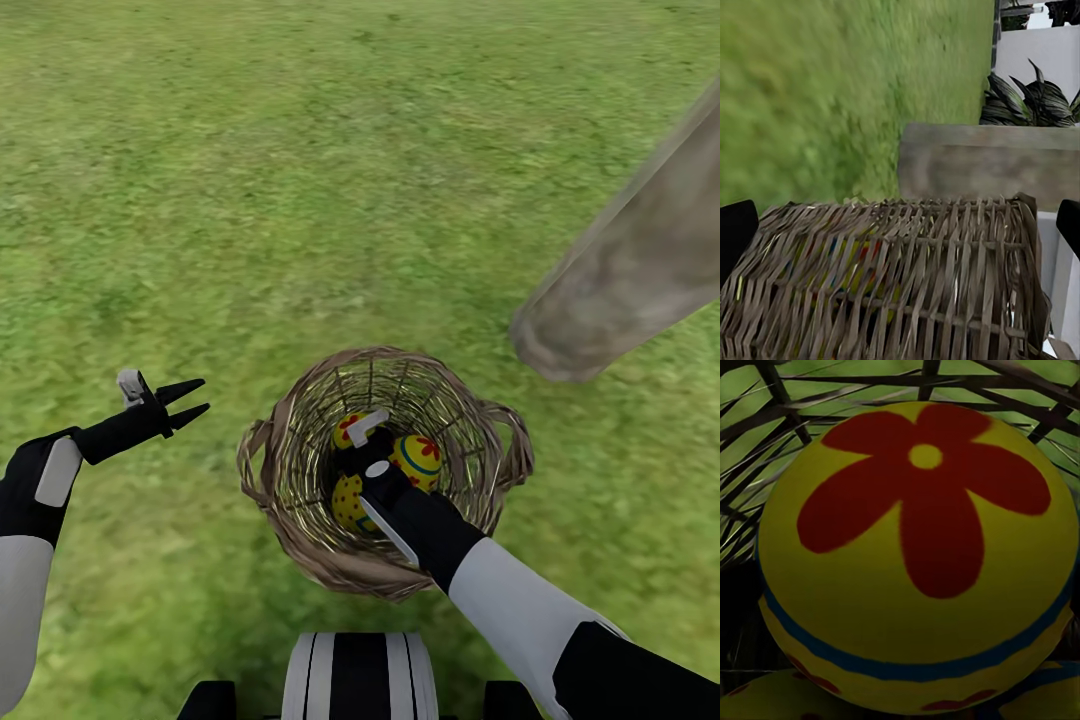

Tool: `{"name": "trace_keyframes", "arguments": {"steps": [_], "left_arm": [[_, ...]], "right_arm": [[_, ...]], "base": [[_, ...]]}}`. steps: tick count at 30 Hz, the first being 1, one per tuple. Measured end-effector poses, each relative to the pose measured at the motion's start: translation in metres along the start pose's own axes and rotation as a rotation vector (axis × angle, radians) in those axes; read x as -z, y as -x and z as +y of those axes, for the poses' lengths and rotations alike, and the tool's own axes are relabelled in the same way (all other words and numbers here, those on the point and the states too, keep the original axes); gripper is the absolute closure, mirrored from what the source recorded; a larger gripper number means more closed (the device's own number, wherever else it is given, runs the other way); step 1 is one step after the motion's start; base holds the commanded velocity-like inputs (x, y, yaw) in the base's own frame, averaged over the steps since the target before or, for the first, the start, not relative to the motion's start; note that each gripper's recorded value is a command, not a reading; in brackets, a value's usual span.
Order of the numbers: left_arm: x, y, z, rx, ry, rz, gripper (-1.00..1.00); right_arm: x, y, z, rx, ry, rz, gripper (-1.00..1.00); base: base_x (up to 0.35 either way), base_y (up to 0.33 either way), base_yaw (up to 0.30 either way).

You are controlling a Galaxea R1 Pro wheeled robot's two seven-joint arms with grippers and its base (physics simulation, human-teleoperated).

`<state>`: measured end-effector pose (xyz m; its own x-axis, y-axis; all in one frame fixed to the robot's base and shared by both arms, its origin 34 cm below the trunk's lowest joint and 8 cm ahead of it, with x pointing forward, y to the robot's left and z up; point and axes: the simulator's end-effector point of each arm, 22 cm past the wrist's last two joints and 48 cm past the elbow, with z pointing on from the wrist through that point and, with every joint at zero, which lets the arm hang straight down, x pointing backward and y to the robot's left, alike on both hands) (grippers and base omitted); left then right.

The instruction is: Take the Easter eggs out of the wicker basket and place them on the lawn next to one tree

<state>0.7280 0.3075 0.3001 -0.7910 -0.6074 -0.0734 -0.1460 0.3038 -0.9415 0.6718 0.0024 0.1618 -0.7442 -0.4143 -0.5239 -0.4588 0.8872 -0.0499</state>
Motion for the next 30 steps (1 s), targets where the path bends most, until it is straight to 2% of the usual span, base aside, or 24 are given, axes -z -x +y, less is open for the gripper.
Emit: {"name": "trace_keyframes", "arguments": {"steps": [18, 30], "left_arm": [[0.0, 0.0, 0.0, 0.004, -0.001, -0.001, -1.0], [0.001, 0.005, -0.033, -0.027, -0.035, -0.007, -1.0]], "right_arm": [[0.0, 0.0, 0.0, 0.001, 0.002, 0.001, 1.0], [0.019, 0.028, -0.008, 0.012, -0.016, -0.044, 1.0]], "base": [[0.0, 0.0, 0.0], [-0.025, 0.0, 0.0]]}}
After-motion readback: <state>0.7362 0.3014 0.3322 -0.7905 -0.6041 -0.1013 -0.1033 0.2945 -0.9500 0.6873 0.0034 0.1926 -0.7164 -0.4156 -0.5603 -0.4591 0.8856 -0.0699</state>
